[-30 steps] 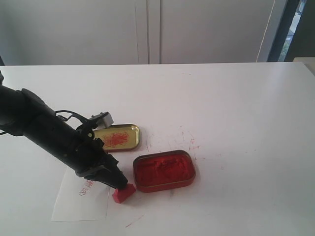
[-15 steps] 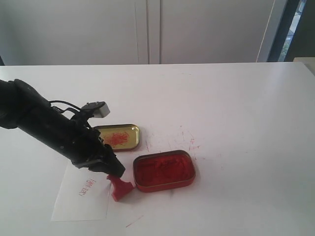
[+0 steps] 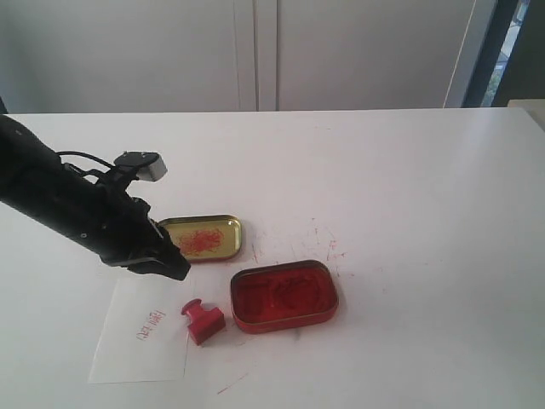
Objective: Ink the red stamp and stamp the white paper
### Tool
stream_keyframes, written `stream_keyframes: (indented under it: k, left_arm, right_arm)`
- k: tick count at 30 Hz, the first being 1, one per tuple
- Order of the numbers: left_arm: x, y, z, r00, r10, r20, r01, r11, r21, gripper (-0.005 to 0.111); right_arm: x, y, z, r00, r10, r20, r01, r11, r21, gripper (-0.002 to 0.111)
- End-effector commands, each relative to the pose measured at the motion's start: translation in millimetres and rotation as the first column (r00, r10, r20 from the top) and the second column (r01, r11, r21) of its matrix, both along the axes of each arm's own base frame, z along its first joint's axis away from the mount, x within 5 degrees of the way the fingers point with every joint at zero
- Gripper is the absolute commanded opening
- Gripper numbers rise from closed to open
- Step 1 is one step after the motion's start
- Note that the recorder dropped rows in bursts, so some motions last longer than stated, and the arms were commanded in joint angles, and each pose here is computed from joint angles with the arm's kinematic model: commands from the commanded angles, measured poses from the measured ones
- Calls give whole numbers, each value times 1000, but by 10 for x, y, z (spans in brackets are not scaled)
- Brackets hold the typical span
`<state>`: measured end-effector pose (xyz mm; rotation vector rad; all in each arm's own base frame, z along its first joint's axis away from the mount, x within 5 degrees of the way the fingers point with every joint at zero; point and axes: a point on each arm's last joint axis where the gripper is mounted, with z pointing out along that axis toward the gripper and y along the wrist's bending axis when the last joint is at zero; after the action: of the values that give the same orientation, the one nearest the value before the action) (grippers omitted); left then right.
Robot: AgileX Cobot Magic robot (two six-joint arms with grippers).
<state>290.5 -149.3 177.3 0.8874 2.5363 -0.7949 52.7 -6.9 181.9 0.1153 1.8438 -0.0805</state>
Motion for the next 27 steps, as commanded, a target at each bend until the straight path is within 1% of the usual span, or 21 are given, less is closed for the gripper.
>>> stream_keyframes:
  k: [1,2,3,9,15,19,21,24,27]
  left_arm:
    - [-22,-5,37,999,28,-40,-29,999,-18,6]
    - [-17,-3,37,997,52,-52,-53,998,-19,1]
    - [-4,1,36,994,91,-65,-92,996,-19,0]
    - [-17,5,62,990,114,-85,-116,993,-19,0]
    - [-104,88,305,984,169,-62,-168,985,23,0]
    - [-177,184,421,976,211,-50,-205,973,101,0]
    - [-242,293,489,966,257,-42,-244,949,198,0]
    - [-297,375,539,952,304,-40,-284,922,264,0]
    - [-336,464,594,931,364,-18,-338,882,327,0]
  right_arm:
    - [2,2,-3,1000,6,12,-6,1000,-10,0]
    - [2,2,-3,1000,6,12,-6,1000,-10,0]
    - [2,2,-3,1000,6,12,-6,1000,-10,0]
    - [2,2,-3,1000,6,12,-6,1000,-10,0]
    - [2,2,-3,1000,6,12,-6,1000,-10,0]
    - [2,2,-3,1000,6,12,-6,1000,-10,0]
    - [2,2,-3,1000,6,12,-6,1000,-10,0]
    - [2,2,-3,1000,6,12,-6,1000,-10,0]
    - [2,2,-3,1000,6,12,-6,1000,-10,0]
